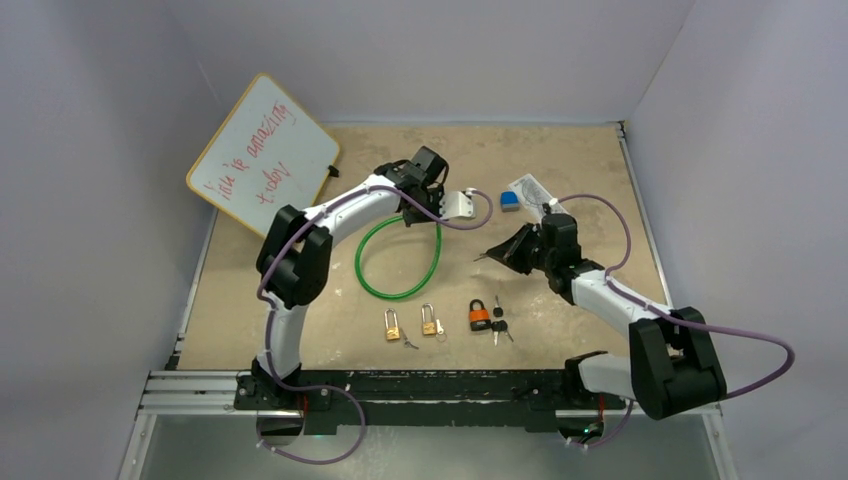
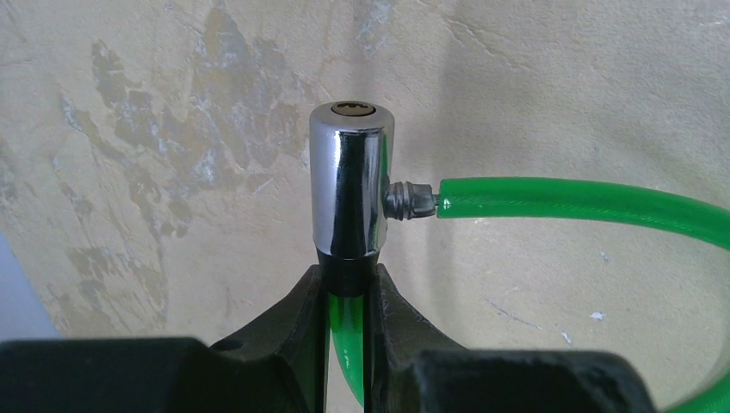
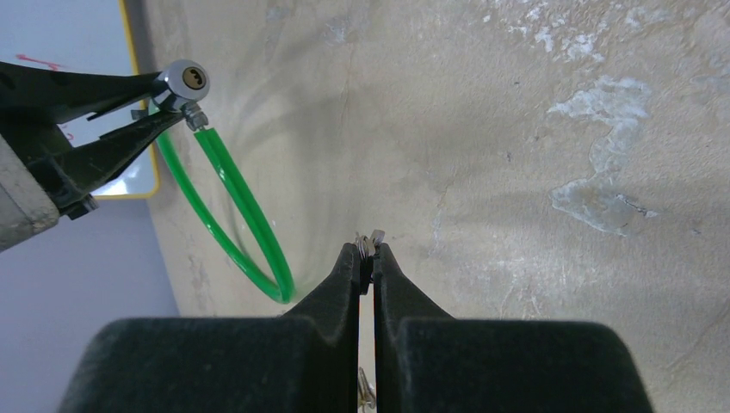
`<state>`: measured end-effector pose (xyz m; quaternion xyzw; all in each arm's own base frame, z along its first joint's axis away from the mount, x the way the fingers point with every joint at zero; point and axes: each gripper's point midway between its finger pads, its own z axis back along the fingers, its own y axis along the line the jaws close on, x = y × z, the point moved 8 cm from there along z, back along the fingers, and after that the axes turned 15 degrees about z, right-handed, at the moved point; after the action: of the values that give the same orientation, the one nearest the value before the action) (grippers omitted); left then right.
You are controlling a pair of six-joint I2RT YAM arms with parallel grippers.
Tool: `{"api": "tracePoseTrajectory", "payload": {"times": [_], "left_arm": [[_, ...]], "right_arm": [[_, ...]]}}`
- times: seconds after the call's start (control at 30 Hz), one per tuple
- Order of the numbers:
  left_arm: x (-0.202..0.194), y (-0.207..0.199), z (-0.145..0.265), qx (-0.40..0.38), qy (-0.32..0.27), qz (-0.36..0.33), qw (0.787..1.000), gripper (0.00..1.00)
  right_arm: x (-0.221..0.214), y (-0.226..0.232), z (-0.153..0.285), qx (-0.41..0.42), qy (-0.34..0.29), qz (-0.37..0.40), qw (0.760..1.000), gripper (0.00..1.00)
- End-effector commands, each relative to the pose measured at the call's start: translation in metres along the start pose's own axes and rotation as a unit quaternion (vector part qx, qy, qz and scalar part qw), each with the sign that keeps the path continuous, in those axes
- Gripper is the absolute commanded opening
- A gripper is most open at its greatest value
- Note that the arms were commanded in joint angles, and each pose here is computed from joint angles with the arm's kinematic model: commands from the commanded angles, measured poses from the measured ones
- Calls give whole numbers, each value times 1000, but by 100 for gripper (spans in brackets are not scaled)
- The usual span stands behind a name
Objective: Lock with the key
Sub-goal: Place the lock at the center of the board.
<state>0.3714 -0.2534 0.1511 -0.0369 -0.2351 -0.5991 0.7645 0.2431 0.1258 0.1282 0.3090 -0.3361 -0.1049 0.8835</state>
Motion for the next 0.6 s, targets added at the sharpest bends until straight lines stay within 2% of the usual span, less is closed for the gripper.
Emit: {"api": "tracePoseTrajectory", "payload": {"times": [0.0, 0.23, 0.43, 0.57], "left_arm": [[15, 8, -11, 27, -38, 13, 999, 5], [12, -3, -33, -21, -46, 35, 998, 15], [11, 0, -42, -4, -46, 41, 998, 24], [15, 4, -40, 7, -54, 44, 998, 35]], "right_arm": [[12, 12, 1, 46, -18, -11, 999, 0], [17, 12, -3, 52, -14, -16, 998, 0], [18, 12, -7, 60, -6, -21, 998, 0], [17, 12, -10, 64, 4, -20, 998, 0]]}}
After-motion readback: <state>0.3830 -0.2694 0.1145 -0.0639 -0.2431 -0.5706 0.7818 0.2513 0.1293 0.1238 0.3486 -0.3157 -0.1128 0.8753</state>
